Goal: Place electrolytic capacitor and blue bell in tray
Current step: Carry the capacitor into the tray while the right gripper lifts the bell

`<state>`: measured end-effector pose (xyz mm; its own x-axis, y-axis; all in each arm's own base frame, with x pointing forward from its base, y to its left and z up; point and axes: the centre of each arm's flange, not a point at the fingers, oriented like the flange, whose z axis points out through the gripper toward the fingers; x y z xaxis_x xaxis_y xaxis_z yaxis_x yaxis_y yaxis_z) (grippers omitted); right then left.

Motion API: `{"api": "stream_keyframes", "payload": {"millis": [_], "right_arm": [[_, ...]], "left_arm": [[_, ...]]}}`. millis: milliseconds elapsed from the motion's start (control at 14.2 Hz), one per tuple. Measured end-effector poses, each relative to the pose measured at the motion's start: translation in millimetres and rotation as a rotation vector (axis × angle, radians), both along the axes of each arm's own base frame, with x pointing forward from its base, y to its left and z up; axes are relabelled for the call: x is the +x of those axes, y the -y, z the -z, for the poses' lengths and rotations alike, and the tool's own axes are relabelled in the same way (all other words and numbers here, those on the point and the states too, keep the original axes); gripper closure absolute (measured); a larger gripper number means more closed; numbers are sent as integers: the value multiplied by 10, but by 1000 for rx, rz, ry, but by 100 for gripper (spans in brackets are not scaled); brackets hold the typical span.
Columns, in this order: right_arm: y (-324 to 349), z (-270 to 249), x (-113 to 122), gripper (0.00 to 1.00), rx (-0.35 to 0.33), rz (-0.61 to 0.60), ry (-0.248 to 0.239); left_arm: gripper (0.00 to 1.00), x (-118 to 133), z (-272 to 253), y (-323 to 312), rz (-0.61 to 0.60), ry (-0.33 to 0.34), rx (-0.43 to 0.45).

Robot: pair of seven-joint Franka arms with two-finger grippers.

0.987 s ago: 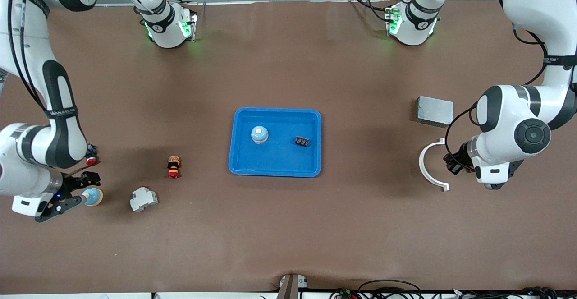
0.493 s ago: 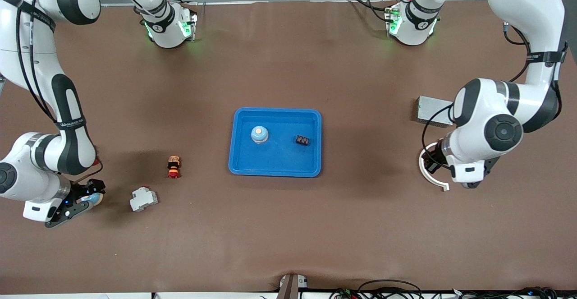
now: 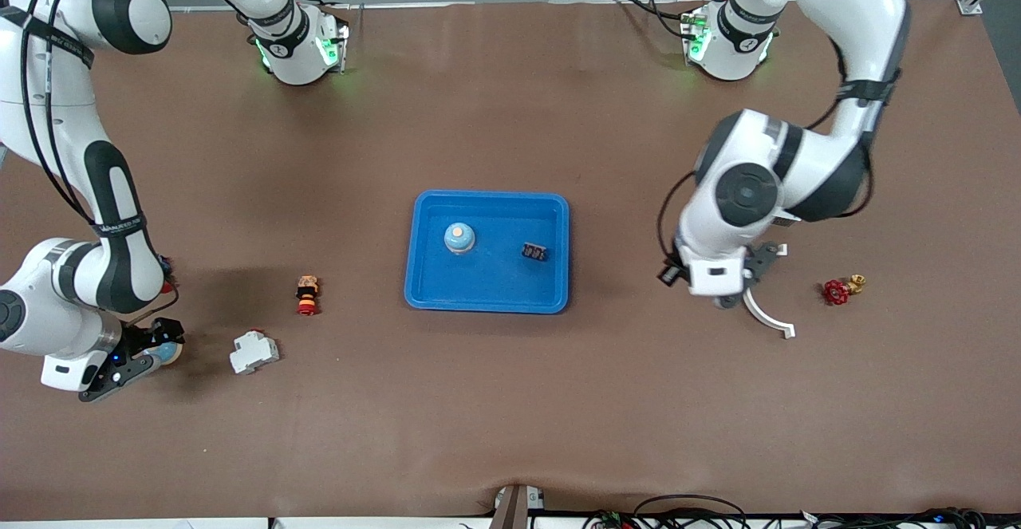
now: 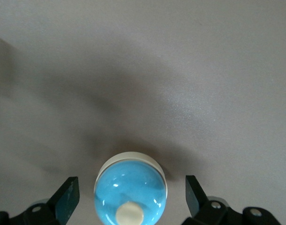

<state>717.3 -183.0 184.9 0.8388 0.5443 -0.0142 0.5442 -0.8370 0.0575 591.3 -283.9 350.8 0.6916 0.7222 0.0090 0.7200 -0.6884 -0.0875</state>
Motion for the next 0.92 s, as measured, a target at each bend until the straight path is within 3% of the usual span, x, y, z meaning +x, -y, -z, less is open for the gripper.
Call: {"api": "stream_keyframes", "payload": {"millis": [211,493,705,775,916], "right_arm": [[22,7,0,0,1,-2,3],[66,-41,10,37,9,0,11],[49,-56,18,36,16,1,9],[-3,-107,24,36,31,7,-16],[-228,-376,5,36,65,63,-128]], "left_arm": [[70,-210,271,673,-56,52,-39],[70,-385,651,1438,-142,71,-78],[70,-349,713,1667,-213,92,-110],[70,-334,717,1721,-241,108,-131],[70,-365,828,1826,-276,121,-156]]}}
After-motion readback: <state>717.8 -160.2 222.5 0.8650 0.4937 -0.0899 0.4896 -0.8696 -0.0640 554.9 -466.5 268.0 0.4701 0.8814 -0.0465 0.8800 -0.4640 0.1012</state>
